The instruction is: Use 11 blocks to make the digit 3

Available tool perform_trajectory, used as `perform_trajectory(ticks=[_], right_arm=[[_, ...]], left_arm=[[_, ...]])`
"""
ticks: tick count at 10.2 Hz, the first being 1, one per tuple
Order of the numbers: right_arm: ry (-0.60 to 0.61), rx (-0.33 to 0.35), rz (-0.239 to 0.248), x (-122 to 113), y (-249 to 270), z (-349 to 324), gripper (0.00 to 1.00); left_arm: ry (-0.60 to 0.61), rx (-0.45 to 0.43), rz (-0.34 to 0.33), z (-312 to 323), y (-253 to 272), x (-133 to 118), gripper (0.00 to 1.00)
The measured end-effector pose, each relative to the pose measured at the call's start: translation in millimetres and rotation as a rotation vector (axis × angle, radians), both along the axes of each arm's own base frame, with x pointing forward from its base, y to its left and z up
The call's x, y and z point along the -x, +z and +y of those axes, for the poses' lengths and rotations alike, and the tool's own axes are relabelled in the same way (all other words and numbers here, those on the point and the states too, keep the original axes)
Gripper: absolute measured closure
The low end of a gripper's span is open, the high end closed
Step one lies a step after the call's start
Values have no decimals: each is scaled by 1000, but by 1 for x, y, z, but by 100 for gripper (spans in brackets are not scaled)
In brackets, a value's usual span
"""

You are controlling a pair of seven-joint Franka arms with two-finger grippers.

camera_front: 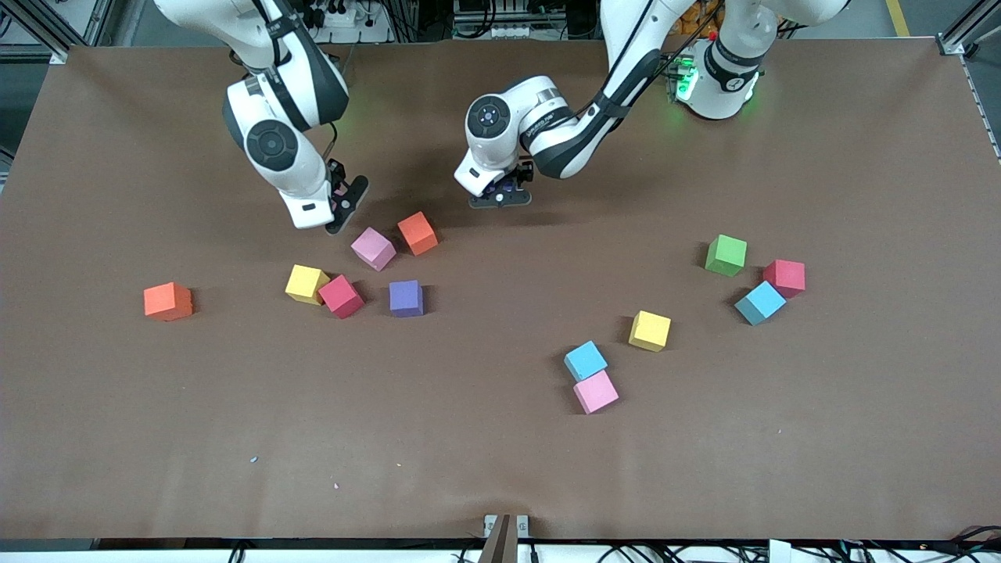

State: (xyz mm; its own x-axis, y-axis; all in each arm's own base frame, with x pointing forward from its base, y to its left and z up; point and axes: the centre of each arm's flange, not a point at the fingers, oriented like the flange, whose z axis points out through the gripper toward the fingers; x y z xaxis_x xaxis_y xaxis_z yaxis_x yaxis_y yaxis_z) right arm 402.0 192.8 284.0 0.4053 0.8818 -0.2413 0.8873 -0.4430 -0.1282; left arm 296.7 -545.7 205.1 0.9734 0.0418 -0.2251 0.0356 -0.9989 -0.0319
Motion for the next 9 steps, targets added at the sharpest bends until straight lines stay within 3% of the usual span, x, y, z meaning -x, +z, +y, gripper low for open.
perform_trajectory(ticks=[1,5,7,9], right_arm=[[60,-6,-11,0,6,10,41],[277,-1,-67,-2,33,54,41],[338,6,-73,9,36,75,41],[388,11,-70,20,40,98,41]], left_arm=[[-1,10,-8,-3,6,-1,0],[8,7,-57,3,75,-18,0],[69,-30,-73,35,117,-51,0],[205,-56,-88,101,148,-114,0]])
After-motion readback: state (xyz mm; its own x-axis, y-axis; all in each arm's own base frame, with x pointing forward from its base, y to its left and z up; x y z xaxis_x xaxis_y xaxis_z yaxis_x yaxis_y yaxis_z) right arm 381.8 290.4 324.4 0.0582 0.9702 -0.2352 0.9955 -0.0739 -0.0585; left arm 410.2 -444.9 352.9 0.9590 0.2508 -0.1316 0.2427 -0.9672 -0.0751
